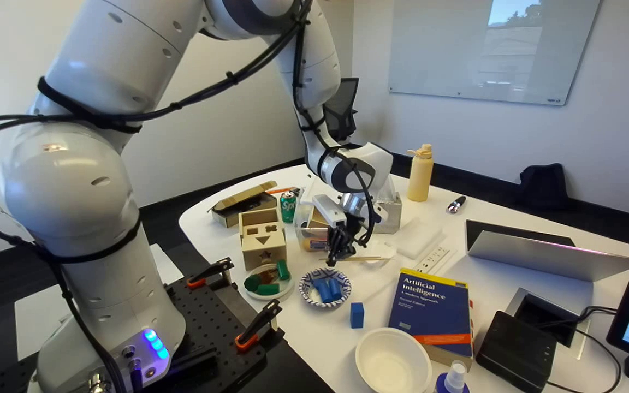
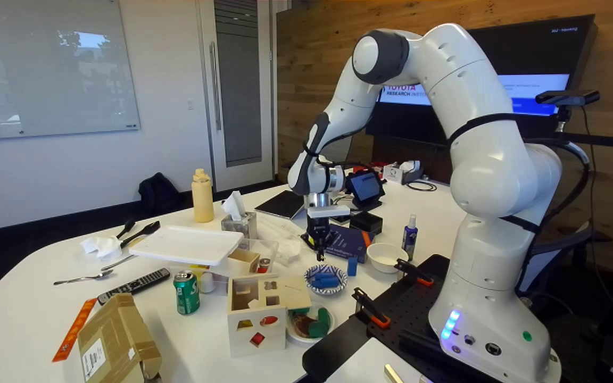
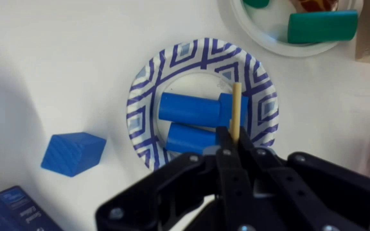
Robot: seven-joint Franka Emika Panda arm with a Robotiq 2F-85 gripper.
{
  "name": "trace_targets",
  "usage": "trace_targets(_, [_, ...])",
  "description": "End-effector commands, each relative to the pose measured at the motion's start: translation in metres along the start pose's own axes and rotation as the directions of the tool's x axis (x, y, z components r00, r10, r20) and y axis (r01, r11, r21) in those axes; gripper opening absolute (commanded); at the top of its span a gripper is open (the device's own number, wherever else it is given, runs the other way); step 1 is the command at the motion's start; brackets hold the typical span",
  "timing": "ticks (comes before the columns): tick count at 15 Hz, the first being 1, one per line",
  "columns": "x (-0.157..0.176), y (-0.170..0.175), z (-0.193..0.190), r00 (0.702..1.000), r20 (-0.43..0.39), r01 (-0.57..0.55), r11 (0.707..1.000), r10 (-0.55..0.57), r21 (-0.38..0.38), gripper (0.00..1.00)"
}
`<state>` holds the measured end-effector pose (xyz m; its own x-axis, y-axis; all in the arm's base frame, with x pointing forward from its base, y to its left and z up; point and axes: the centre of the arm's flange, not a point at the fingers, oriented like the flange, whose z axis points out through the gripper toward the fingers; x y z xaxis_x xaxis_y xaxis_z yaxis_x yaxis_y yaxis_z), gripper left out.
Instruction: Use the chopsticks to stir the contents in the bowl.
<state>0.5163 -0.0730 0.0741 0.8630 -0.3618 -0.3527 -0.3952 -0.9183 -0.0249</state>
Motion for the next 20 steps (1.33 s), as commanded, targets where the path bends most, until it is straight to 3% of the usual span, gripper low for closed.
trace_targets(1, [-0.034,-0.001,-0.048,0.988,0.152,-0.007,0.999,0.0,0.043,0.02])
trace_targets(3, [-0.057,-0.007,-0.067,0.96,0.28,-0.024,0.999,0.009,0.049,0.02])
trace_targets(6, [-0.096,-0.023,-0.086,0.888,0.46,-0.029,0.998,-0.002,0.061,0.02])
trace_targets(9, [-0.122,-0.027,-0.082,0.813,0.583,-0.081,0.992,0.01,0.096,0.02])
trace_targets(11, [-0.127,-0.017,-0.07,0.779,0.625,-0.147,0.985,0.057,0.093,0.02])
trace_targets(15, [-0.113,0.024,-0.031,0.797,0.595,-0.203,0.973,0.101,0.107,0.02])
trace_targets(20, [-0.101,0.051,0.0,0.785,0.612,-0.245,0.956,0.099,0.159,0.02])
